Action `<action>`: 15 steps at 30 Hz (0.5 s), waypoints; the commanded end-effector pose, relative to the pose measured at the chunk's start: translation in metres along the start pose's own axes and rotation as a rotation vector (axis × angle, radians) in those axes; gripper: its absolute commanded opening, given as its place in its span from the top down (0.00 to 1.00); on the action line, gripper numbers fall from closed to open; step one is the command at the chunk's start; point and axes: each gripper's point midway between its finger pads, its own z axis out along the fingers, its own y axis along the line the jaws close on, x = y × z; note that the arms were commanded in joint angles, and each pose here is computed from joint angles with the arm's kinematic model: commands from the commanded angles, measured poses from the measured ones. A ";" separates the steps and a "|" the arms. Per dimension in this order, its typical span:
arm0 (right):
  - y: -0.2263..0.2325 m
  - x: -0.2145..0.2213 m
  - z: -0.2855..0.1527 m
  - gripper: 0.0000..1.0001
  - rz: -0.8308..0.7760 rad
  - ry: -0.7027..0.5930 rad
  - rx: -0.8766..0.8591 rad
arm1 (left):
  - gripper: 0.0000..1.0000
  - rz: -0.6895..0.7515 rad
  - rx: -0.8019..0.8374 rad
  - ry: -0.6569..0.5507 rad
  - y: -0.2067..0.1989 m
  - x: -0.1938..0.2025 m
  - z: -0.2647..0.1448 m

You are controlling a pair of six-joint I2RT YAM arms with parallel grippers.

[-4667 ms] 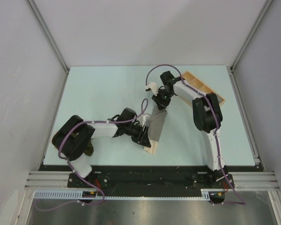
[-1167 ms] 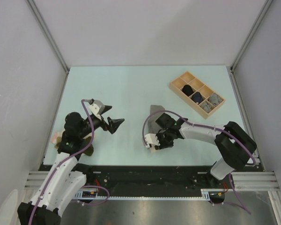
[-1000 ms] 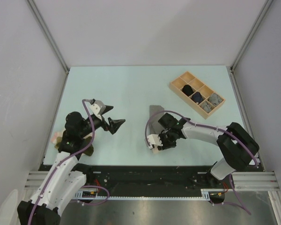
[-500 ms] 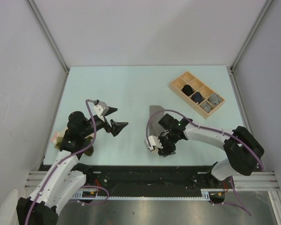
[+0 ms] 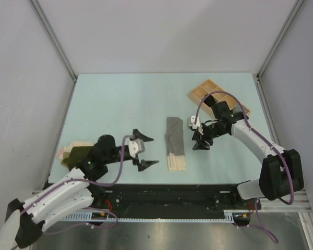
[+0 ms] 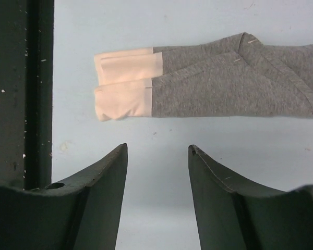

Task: Roll the underwear
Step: Roll the underwear to the center of the board.

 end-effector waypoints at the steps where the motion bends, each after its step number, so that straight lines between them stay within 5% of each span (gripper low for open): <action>1: -0.001 -0.022 -0.012 0.45 -0.017 -0.146 -0.018 | 0.02 0.233 0.060 0.117 -0.028 0.029 0.028; 15: 0.006 -0.010 -0.010 0.45 0.013 -0.128 -0.049 | 0.20 0.412 0.198 0.383 -0.072 0.113 0.110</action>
